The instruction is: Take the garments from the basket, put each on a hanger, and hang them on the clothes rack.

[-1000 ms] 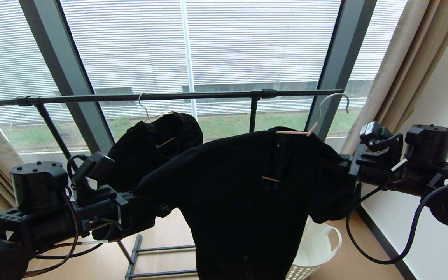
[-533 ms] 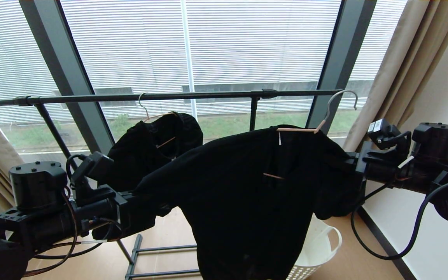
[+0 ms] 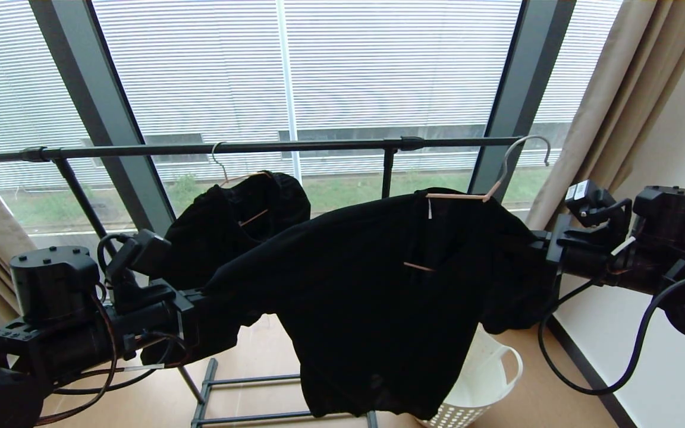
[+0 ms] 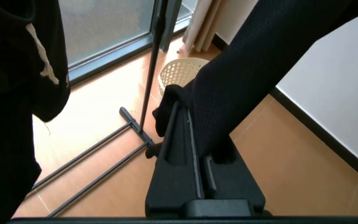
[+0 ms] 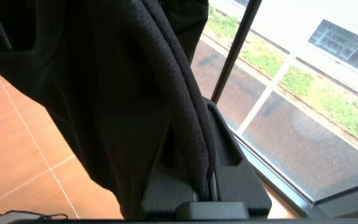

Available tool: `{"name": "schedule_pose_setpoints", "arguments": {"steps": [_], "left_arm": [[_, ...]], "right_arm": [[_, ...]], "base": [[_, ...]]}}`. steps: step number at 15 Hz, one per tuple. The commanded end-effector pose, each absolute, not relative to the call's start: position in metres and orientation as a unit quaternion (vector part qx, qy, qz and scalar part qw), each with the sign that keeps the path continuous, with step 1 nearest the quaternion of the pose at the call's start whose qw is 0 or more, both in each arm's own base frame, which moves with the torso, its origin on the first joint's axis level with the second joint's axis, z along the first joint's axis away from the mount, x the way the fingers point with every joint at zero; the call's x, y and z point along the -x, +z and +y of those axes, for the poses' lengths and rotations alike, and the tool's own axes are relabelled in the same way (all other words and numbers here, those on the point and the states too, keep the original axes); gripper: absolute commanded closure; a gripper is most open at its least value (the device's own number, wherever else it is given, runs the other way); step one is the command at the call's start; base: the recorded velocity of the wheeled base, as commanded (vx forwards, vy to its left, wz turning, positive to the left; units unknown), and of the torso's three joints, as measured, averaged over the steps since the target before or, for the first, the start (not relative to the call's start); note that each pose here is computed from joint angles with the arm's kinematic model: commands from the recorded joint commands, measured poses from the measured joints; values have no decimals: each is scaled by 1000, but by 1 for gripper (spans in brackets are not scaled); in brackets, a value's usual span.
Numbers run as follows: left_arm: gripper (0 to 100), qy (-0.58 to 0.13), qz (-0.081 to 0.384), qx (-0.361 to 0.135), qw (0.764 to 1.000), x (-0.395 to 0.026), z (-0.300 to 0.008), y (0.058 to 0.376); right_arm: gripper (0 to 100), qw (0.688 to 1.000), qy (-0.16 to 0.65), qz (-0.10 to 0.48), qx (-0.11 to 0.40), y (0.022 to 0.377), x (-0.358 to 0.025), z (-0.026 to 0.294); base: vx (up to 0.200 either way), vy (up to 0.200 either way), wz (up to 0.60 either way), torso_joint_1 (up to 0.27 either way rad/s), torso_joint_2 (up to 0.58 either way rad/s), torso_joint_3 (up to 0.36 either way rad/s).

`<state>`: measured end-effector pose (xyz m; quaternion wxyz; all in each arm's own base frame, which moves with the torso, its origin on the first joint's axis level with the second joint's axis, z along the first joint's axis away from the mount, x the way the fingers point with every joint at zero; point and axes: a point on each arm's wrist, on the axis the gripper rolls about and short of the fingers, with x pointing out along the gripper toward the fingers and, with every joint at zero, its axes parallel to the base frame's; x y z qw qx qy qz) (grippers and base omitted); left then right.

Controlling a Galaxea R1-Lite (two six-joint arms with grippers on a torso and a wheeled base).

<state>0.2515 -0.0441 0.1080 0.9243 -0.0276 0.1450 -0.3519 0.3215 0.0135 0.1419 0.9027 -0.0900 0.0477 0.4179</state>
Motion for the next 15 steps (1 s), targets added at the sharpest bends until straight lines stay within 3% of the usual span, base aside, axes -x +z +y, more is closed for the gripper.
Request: {"name": "schedule_pose_setpoints", "arguments": {"steps": [1,11,12,15], "left_arm": [[100,-351,149,29,924,-253,-44,100],[100,-365,130,29,921,-251,-45,94],[0,-371,130,30,919,-251,-45,94],[0,-372,124,29,919,-251,-45,95]], "right_arm": [[100,903,417,47,90,142,-322,13],[100,903,418,51,88,140,-323,13],[100,903,418,51,88,140,-323,13],[100,903,417,49,90,141,-323,12]], "base": [[0,0,0,0,0,0],[0,0,0,0,0,0],[0,0,0,0,0,0],[0,0,0,0,0,0]]}}
